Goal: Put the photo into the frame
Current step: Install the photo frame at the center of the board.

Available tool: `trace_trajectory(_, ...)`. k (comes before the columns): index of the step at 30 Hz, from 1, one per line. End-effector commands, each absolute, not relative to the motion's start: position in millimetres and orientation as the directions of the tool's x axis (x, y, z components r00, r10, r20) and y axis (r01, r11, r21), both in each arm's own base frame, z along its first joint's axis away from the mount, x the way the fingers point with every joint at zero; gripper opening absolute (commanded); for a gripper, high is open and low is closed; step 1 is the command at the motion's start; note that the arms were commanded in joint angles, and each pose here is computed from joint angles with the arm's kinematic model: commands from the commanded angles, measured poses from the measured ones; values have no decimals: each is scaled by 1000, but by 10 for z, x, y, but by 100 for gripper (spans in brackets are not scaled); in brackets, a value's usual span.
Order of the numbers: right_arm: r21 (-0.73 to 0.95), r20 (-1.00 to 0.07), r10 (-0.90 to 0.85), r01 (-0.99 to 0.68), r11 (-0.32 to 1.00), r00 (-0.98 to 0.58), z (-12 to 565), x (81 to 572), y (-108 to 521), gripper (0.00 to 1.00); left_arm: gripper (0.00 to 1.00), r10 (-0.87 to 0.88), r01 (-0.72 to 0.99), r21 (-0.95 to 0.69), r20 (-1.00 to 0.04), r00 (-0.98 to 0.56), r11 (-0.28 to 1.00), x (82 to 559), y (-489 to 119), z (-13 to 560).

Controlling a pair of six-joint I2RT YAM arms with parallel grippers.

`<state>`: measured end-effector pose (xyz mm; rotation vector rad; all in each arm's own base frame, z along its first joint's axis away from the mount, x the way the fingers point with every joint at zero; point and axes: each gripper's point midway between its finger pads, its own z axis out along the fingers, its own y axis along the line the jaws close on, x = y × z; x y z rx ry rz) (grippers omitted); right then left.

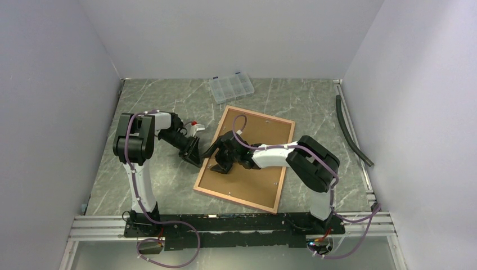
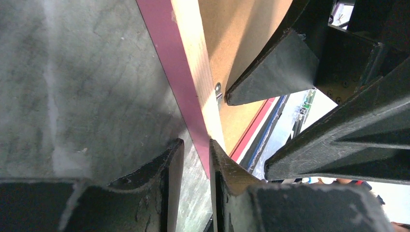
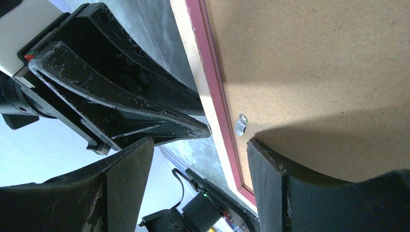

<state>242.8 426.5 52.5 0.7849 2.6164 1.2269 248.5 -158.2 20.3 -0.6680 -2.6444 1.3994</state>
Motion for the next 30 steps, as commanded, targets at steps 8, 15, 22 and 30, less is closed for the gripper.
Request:
trace_trajectory(8, 734, 40, 553, 400, 549, -832, 431, 2549, 4283, 73, 31, 431, 373, -813, -169, -887, 448, 2456, -1625, 235)
trace_trajectory(15, 722, 15, 557, 394, 569, -830, 428, 2610, 4303, 71, 31, 434, 376, -814, -173, -884, 443, 2448, -1629, 224)
trace_trajectory(22, 711, -5, 551, 384, 588, -835, 420, 2643, 4320, 71, 30, 440, 385, -814, -181, -879, 435, 2432, -1626, 224)
trace_trajectory(30, 728, -30, 541, 352, 588, -840, 515, 2686, 4354, 71, 30, 448, 394, -812, -187, -874, 430, 2423, -1621, 234)
